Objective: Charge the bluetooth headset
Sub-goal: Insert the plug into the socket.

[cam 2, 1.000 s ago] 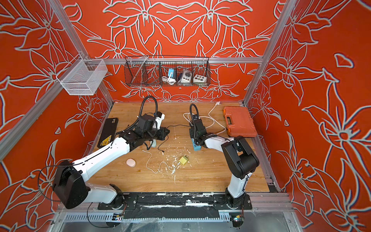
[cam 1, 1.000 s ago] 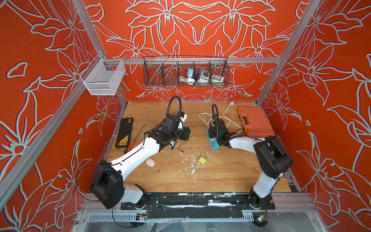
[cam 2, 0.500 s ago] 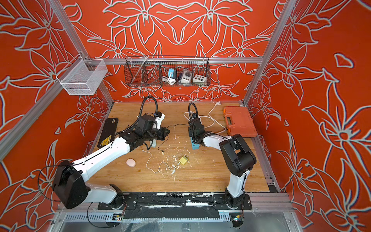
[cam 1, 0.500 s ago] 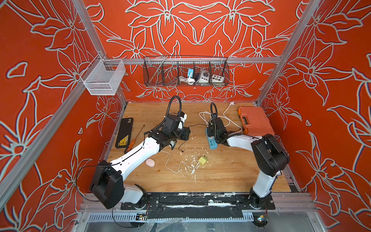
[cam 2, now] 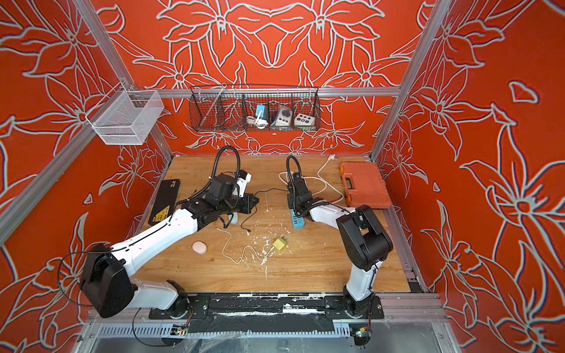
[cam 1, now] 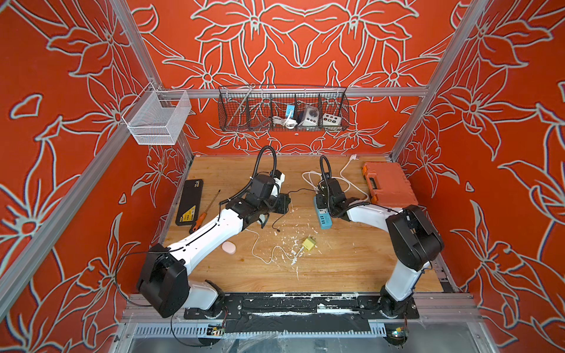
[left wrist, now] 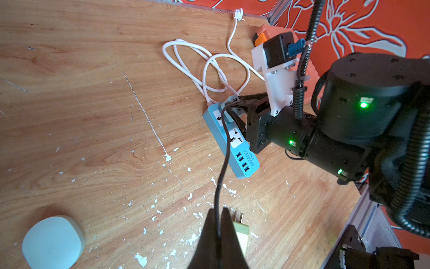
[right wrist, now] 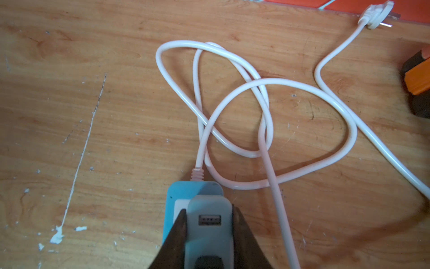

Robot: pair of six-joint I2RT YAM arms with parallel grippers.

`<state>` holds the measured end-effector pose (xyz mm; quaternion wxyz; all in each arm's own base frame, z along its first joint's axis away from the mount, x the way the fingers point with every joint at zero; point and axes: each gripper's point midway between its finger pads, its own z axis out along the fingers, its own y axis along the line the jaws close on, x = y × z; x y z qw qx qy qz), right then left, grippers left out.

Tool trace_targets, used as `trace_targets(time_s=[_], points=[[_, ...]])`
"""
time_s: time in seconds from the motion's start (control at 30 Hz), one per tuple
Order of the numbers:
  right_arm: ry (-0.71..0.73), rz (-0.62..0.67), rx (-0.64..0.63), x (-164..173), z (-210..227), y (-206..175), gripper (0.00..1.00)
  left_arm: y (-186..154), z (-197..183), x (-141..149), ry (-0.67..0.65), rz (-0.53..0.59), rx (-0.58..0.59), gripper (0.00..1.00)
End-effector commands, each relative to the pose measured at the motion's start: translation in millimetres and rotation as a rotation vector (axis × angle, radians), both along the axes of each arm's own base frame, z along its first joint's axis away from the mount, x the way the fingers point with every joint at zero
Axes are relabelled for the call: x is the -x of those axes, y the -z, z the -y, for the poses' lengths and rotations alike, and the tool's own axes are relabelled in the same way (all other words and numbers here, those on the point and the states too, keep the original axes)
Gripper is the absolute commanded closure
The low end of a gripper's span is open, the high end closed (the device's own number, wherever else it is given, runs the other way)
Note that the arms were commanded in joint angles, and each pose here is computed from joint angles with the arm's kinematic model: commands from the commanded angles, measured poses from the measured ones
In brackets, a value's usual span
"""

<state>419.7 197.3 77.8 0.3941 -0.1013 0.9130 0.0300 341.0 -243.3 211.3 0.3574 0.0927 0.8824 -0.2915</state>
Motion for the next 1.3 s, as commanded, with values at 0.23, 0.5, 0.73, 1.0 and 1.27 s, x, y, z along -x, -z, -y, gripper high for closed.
trace_targets(time_s=[0.23, 0.5, 0.73, 1.0, 1.27], points=[[-0.032, -0.221, 0.105, 52.7, 22.2, 35.6, 0.75, 12.8, 1.5, 3.4, 0.008, -0.050, 0.021, 0.94], [-0.037, -0.170, 0.082, 46.9, 19.1, 9.6, 0.57, 17.9, 3.5, 5.5, 0.022, -0.069, 0.022, 0.94], [-0.015, -0.126, 0.068, 50.8, 26.1, -15.0, 0.52, 18.6, 4.4, 7.2, 0.030, -0.080, 0.020, 0.94], [-0.080, -0.060, -0.089, 89.4, 25.4, -62.9, 0.54, 17.0, 8.8, 9.8, 0.050, -0.118, 0.028, 0.93], [-0.408, -0.057, -0.453, 159.2, -22.7, -83.8, 0.45, 7.6, 17.7, 15.1, 0.088, -0.163, 0.075, 0.91]])
